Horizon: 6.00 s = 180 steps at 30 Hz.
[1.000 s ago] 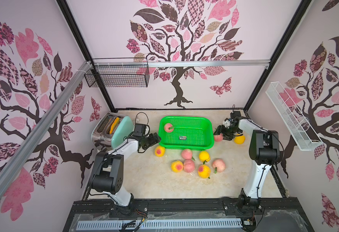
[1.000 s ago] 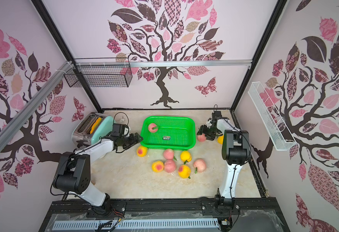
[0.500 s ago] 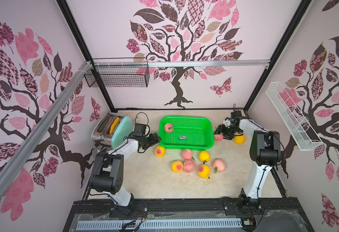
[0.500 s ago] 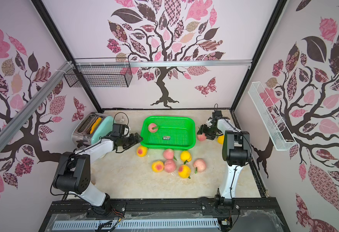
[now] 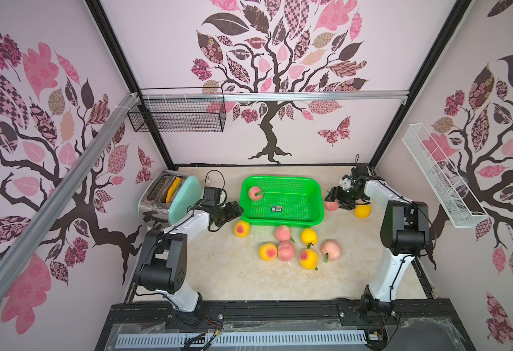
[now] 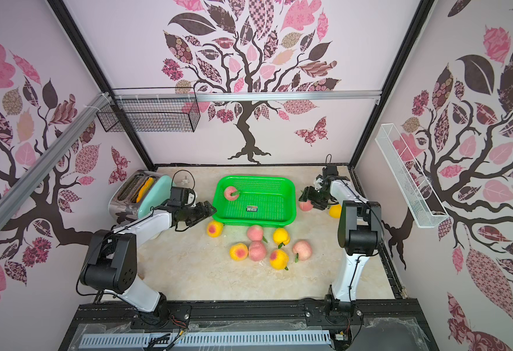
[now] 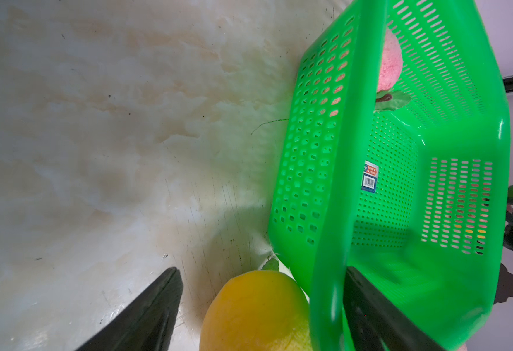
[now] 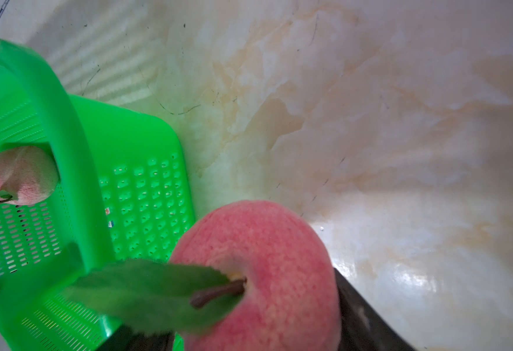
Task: Put the peaches into the basket
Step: Pick up the peach from the center of the board, then place the peach in the basket, then pick up the peach from the center of the board.
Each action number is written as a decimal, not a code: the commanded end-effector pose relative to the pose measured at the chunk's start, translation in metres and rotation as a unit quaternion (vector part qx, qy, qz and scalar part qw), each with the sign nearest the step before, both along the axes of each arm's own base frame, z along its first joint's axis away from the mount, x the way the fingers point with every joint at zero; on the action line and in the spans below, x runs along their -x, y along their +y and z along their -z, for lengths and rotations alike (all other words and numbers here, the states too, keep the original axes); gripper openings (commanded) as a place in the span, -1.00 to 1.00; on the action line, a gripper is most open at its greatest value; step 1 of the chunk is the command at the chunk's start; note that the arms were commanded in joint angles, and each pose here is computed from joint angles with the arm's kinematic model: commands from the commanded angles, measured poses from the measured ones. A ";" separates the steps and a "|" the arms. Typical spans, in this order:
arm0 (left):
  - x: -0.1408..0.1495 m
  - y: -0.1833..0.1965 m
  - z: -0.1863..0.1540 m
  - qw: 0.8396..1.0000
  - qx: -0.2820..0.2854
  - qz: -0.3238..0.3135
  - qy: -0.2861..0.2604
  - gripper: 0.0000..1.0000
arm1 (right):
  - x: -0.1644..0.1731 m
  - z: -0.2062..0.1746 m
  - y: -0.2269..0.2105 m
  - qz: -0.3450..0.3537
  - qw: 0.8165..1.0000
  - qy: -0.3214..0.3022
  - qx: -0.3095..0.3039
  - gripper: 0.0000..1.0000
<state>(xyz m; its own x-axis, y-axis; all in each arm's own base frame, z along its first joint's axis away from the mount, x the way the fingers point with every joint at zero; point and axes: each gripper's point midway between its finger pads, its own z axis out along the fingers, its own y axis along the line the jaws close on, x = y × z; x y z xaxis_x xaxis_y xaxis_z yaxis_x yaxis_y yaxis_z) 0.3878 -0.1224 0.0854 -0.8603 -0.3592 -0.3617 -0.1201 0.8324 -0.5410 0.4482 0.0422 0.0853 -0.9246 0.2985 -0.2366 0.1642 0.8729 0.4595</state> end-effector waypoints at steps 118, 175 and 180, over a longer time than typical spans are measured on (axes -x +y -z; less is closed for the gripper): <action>0.008 -0.012 -0.036 0.999 0.027 0.004 -0.046 0.73 | -0.073 0.015 0.276 -0.202 0.976 -0.080 0.006 0.60; 0.070 0.006 -0.039 0.997 -0.036 0.007 -0.060 0.73 | 0.034 -0.118 0.182 -0.172 0.944 -0.269 0.078 0.98; 0.079 -0.007 -0.036 0.992 -0.103 0.037 -0.060 0.73 | 0.038 -0.122 0.168 -0.141 0.945 -0.287 0.070 0.98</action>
